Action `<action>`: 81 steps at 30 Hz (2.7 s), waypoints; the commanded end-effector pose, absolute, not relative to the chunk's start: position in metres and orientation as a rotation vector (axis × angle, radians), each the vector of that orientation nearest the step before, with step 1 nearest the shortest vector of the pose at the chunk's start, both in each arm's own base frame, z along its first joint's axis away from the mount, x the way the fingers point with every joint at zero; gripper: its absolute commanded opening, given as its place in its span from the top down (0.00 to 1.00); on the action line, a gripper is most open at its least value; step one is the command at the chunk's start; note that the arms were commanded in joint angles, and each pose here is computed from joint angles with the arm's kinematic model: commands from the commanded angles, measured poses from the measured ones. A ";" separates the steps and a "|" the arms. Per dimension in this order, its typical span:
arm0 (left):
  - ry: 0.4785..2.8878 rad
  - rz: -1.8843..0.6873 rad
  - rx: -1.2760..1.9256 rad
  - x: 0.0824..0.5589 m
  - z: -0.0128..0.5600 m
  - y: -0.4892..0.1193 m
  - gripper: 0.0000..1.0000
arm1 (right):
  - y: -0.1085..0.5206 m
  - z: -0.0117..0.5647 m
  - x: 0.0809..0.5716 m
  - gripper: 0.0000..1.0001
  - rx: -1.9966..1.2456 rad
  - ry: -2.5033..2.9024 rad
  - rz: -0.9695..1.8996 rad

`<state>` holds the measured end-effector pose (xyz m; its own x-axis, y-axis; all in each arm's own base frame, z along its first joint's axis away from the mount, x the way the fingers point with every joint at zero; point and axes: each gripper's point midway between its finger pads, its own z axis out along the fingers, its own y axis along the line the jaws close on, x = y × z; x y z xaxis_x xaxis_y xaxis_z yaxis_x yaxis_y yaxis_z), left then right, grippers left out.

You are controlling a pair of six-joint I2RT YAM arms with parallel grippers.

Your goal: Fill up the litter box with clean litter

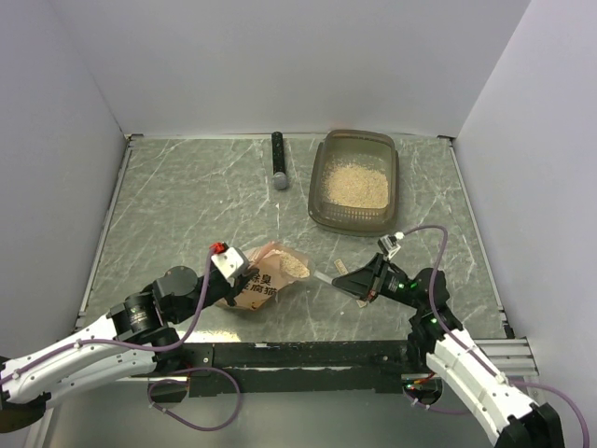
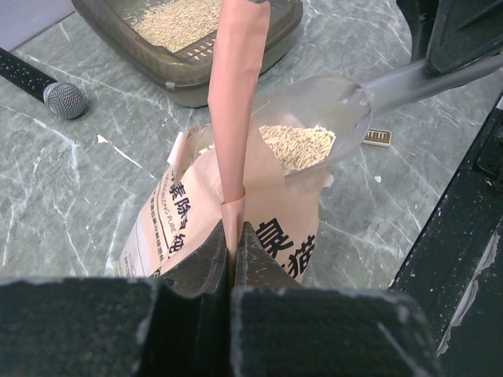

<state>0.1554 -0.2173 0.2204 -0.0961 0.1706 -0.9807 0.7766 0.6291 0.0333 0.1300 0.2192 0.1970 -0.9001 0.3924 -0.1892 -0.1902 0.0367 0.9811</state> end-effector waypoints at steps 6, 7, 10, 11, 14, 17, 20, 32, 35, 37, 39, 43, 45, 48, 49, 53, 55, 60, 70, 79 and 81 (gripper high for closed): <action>1.562 -0.623 0.743 0.158 0.244 -0.213 0.99 | 0.208 0.209 0.144 1.00 0.352 1.875 1.816; 1.559 -0.623 0.740 0.158 0.246 -0.213 0.99 | 0.208 0.210 0.145 1.00 0.359 1.872 1.813; 1.557 -0.618 0.727 0.159 0.247 -0.211 0.99 | 0.206 0.212 0.151 1.00 0.394 1.857 1.798; 1.556 -0.619 0.726 0.159 0.248 -0.211 0.99 | 0.206 0.213 0.153 1.00 0.406 1.851 1.799; 1.557 -0.621 0.724 0.159 0.249 -0.211 0.99 | 0.206 0.222 0.160 1.00 0.413 1.816 1.798; 1.561 -0.624 0.724 0.158 0.249 -0.211 0.99 | 0.205 0.229 0.169 1.00 0.446 1.769 1.806; 1.555 -0.628 0.719 0.158 0.251 -0.210 0.99 | 0.203 0.238 0.176 1.00 0.472 1.727 1.806; 1.546 -0.634 0.711 0.157 0.254 -0.209 0.99 | 0.198 0.276 0.208 1.00 0.560 1.592 1.781; 1.545 -0.642 0.713 0.156 0.254 -0.210 0.99 | 0.188 0.282 0.223 1.00 0.619 1.505 1.741; 1.544 -0.648 0.716 0.155 0.254 -0.210 0.99 | 0.183 0.282 0.234 1.00 0.664 1.460 1.707; 1.541 -0.653 0.718 0.154 0.255 -0.210 0.99 | 0.180 0.277 0.243 1.00 0.704 1.455 1.680; 1.539 -0.655 0.711 0.154 0.256 -0.209 0.99 | 0.170 0.281 0.266 1.00 0.763 1.373 1.607; 1.537 -0.655 0.708 0.154 0.256 -0.209 0.99 | 0.167 0.281 0.276 1.00 0.774 1.354 1.565; 1.535 -0.653 0.703 0.155 0.257 -0.208 0.99 | 0.156 0.282 0.292 1.00 0.804 1.300 1.485; 1.532 -0.656 0.707 0.154 0.257 -0.208 0.99 | 0.151 0.282 0.298 1.00 0.797 1.290 1.435; 1.539 -0.649 0.710 0.155 0.255 -0.209 0.99 | 0.136 0.279 0.319 1.00 0.828 1.282 1.280; 1.540 -0.650 0.712 0.155 0.255 -0.209 0.99 | 0.126 0.272 0.330 1.00 0.850 1.289 1.209; 1.542 -0.647 0.712 0.156 0.254 -0.210 0.99 | 0.108 0.239 0.354 1.00 0.890 1.491 0.909; 1.544 -0.641 0.699 0.157 0.255 -0.208 0.99 | 0.091 0.220 0.393 1.00 0.716 1.876 0.487; 1.555 -0.631 0.686 0.159 0.255 -0.206 0.99 | 0.096 0.195 0.421 1.00 0.517 2.136 0.319; 1.557 -0.626 0.679 0.160 0.255 -0.205 0.99 | 0.093 0.185 0.421 1.00 0.463 2.211 0.253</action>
<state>0.1553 -0.2073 0.2290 -0.0811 0.1393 -0.9869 0.7582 0.6513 0.0297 0.4153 0.0982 0.1701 -0.5100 0.5456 -0.6650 0.3060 0.8376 0.4525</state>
